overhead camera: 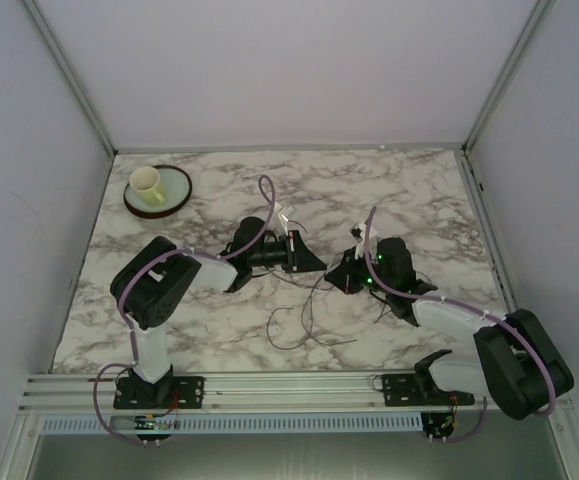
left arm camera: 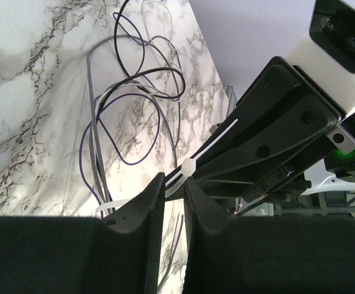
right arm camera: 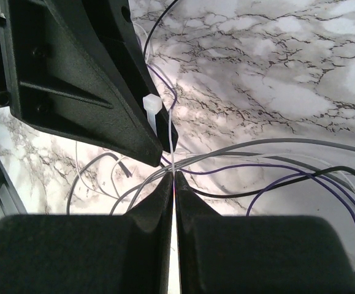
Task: Zip-tie the wires
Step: Tie the cable at the center of the board.
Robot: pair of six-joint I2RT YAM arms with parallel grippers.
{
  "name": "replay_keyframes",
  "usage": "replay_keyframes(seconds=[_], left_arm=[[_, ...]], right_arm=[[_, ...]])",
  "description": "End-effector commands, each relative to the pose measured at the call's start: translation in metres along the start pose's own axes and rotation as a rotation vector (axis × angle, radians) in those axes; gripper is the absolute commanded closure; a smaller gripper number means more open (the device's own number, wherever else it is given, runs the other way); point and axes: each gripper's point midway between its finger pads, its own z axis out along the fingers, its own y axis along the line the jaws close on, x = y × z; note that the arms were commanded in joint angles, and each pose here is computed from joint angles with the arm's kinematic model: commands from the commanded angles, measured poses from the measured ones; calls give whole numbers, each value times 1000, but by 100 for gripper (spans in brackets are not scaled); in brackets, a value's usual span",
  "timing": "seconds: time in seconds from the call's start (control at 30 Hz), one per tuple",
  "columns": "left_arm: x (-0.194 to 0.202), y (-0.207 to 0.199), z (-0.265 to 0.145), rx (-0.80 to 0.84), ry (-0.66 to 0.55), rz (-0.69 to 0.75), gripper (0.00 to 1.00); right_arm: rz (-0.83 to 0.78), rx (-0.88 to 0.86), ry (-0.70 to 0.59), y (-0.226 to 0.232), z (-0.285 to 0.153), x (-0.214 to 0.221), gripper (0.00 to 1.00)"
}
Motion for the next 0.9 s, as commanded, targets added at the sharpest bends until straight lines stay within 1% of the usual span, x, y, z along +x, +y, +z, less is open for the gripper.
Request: replay_keyframes(seconds=[0.0, 0.87], left_arm=[[-5, -11, 4, 61, -10, 48, 81], [-2, -9, 6, 67, -11, 35, 80]], right_arm=[[-26, -12, -49, 3, 2, -24, 100], [-13, -21, -49, 4, 6, -27, 100]])
